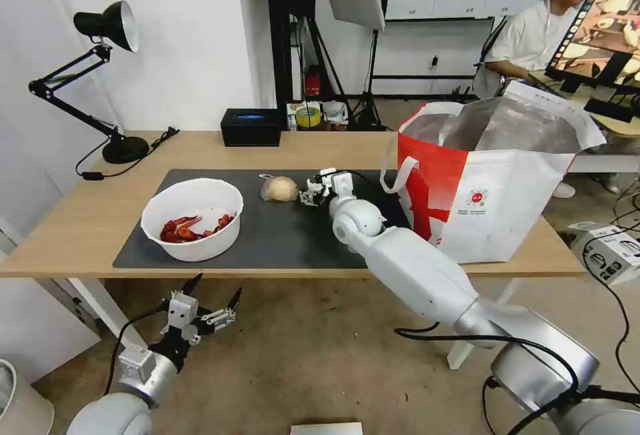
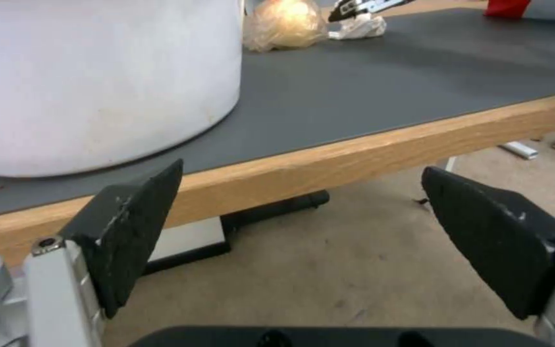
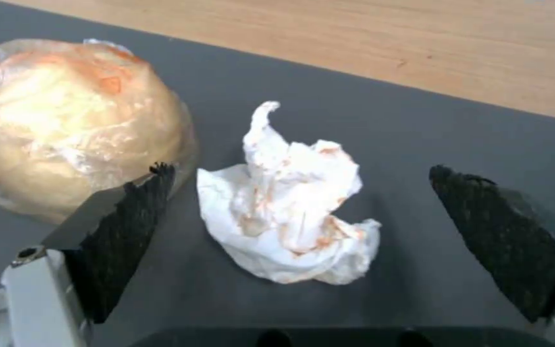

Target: Pick up the trash from the table and place it into the takeout bag.

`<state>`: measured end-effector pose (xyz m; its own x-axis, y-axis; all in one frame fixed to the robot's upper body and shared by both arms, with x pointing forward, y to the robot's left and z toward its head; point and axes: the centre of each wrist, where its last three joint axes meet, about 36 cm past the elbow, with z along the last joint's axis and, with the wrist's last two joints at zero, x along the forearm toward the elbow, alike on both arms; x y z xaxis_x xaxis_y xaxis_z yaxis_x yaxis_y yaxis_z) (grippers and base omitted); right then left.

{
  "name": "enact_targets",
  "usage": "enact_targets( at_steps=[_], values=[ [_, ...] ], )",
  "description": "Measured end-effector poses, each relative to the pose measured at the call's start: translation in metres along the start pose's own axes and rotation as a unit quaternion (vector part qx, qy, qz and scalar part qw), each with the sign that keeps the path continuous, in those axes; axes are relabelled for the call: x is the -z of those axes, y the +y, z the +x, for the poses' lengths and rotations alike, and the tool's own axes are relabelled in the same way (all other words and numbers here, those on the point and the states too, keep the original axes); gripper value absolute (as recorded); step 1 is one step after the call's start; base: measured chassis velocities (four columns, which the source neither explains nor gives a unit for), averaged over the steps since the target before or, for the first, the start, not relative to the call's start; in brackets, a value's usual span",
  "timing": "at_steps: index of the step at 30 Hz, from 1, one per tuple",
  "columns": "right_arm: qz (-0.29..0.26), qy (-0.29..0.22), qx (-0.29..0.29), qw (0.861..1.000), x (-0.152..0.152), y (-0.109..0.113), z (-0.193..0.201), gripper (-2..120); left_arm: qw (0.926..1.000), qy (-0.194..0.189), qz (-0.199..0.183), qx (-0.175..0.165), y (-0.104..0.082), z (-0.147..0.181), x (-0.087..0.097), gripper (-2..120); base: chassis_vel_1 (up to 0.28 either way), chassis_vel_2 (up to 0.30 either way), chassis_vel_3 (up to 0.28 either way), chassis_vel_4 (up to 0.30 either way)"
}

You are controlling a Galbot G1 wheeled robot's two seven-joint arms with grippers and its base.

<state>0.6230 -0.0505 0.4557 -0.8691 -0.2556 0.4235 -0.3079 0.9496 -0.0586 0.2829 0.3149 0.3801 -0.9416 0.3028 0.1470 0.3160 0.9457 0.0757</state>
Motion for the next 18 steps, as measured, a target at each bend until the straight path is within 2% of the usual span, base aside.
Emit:
enact_targets(
  at_steps=[10, 18],
  values=[
    [0.019, 0.009, 0.023, 1.000, 0.007, 0.000, -0.007, 100, 1.0000, 0.000, 0.000, 0.000, -0.002, 0.003, 0.000, 100, 0.000, 0.000, 0.000, 0.000],
    [0.030, 0.015, 0.021, 0.999, 0.010, -0.003, -0.008, 100, 1.0000, 0.000, 0.000, -0.003, -0.003, 0.002, 0.000, 100, 0.000, 0.000, 0.000, 0.000]
  ],
)
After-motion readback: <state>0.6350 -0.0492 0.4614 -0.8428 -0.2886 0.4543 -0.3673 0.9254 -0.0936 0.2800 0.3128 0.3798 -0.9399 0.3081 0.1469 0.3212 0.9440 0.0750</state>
